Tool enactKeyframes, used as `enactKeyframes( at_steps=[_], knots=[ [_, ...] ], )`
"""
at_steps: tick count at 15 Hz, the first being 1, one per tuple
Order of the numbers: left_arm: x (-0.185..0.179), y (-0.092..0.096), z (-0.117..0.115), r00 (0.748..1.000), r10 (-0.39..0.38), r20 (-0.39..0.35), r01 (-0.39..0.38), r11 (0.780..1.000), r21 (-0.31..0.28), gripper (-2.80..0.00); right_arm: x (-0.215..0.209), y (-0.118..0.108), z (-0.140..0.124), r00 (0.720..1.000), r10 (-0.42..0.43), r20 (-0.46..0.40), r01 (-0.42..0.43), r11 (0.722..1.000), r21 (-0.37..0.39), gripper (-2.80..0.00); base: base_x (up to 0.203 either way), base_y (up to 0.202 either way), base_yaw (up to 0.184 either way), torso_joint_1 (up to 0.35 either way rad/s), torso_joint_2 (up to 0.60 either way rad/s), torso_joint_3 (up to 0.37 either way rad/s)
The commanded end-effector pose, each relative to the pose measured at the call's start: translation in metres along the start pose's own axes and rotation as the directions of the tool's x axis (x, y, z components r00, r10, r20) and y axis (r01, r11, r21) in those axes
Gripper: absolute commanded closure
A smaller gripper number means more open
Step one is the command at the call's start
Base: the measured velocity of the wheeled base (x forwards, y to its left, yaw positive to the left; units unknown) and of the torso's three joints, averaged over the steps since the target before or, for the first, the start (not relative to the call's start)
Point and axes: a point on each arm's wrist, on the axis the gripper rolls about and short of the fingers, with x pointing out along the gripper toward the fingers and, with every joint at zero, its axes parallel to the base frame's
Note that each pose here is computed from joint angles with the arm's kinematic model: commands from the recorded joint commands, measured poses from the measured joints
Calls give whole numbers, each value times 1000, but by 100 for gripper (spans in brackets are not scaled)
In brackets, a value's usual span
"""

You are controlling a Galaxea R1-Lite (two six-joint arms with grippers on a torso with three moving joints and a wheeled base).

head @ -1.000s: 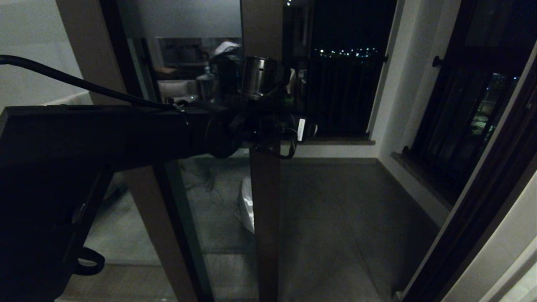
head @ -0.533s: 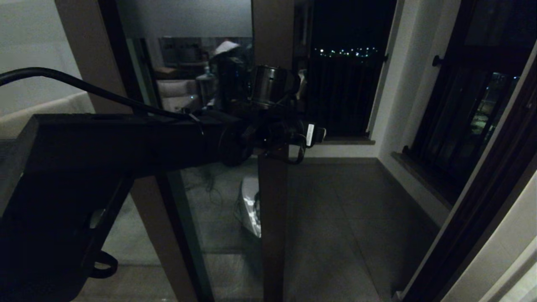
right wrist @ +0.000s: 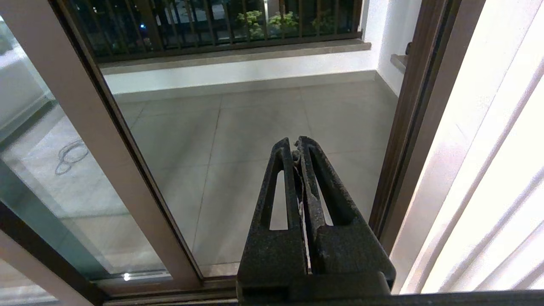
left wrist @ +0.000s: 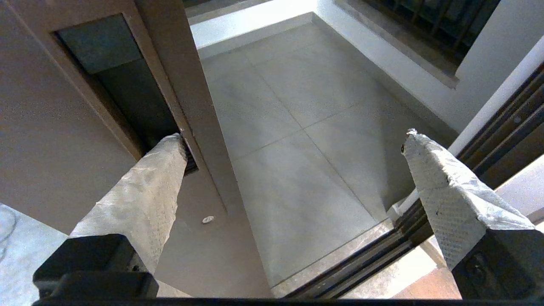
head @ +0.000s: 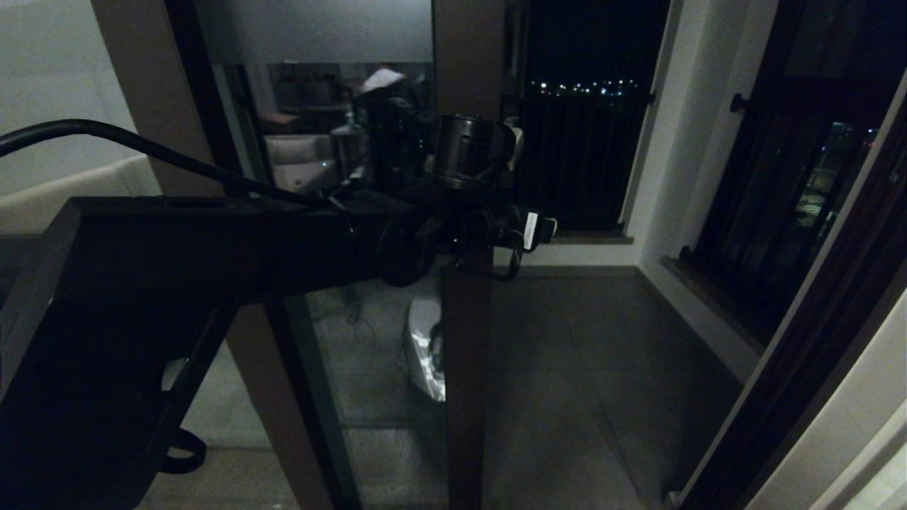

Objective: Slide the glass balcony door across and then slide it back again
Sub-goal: Close the slid door

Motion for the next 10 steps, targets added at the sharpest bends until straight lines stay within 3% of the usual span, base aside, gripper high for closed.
enactKeyframes(
  at_steps=[1, 5, 10],
  knots=[
    [3, -3, -2, 1000, -4, -2, 4, 1000, 2, -280, 0, 0, 0, 1000, 0, -1, 0, 1000, 0, 0, 0, 0, 0, 0, 0, 0],
    [6, -6, 0, 999, -10, 47, 10, 1000, -3, -280, 0, 0, 0, 1000, 0, -1, 0, 1000, 0, 0, 0, 0, 0, 0, 0, 0],
    [13, -8, -8, 999, -14, 33, 14, 1000, 21, -280, 0, 0, 0, 1000, 0, -1, 0, 1000, 0, 0, 0, 0, 0, 0, 0, 0]
  ],
)
